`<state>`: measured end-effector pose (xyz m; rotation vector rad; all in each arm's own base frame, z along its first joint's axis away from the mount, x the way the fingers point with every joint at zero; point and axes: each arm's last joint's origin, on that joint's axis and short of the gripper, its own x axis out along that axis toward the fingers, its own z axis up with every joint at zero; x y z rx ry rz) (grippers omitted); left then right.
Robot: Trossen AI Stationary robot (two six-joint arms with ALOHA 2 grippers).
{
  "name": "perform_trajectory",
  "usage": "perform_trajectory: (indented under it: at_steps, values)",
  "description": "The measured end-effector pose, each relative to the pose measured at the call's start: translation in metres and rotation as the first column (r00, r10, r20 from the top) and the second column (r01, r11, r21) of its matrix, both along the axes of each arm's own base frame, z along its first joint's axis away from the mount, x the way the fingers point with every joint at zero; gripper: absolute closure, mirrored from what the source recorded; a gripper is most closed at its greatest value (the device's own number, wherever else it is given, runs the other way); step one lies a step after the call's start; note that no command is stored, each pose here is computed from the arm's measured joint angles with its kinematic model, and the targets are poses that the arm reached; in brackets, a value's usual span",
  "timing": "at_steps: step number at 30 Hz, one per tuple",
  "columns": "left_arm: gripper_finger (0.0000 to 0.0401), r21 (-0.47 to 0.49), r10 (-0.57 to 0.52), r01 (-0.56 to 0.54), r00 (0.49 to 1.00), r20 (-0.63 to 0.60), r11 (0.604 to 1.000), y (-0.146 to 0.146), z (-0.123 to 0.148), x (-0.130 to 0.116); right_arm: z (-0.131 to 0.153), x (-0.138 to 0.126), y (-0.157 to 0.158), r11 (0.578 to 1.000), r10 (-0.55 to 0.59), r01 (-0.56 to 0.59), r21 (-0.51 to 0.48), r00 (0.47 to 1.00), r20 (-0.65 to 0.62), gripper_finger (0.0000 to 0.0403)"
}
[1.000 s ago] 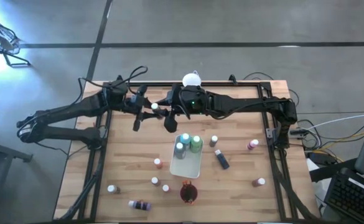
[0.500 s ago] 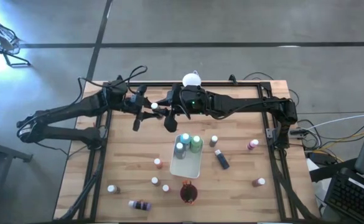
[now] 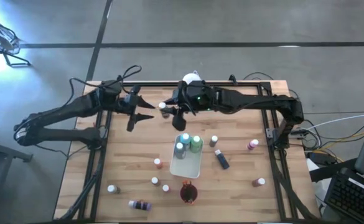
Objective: Pick & Place Paint Supplies
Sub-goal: Put the yellow paint bottle into the white bin
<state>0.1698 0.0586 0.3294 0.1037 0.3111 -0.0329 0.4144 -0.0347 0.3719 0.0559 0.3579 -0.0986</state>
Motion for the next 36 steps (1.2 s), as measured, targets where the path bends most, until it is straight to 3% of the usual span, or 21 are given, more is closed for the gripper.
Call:
perform_trajectory:
  at_steps: [6, 13, 18, 26, 36]
  values:
    - [0.0211, 0.072, 0.128, -0.127, 0.992, -0.006, 0.989, -0.006, 0.007, -0.025, 0.022, -0.029, 0.012, 0.999, 0.033, -0.033, -0.001, 0.998, -0.045, 0.0298]
    - [0.0211, 0.112, 0.228, -0.225, 0.973, -0.017, 0.968, -0.012, 0.009, -0.048, 0.058, -0.081, 0.052, 0.99, 0.142, -0.143, -0.009, 0.989, -0.052, 0.0298]
    - [0.0211, 0.119, 0.243, -0.241, 0.97, -0.002, 0.963, -0.015, 0.011, -0.055, 0.07, -0.122, 0.093, 0.997, 0.068, -0.069, -0.018, 0.996, -0.052, 0.0298]
    - [0.0211, 0.159, 0.31, -0.312, 0.95, 0.039, 0.937, -0.015, 0.015, -0.061, 0.032, -0.158, 0.151, 0.995, -0.078, 0.076, -0.066, 0.997, -0.018, 0.0298]
    - [0.0211, 0.117, 0.323, -0.33, 0.944, 0.072, 0.937, -0.014, 0.018, -0.06, -0.046, -0.169, 0.154, 0.988, -0.106, 0.103, 0.113, 0.994, 0.022, 0.0298]
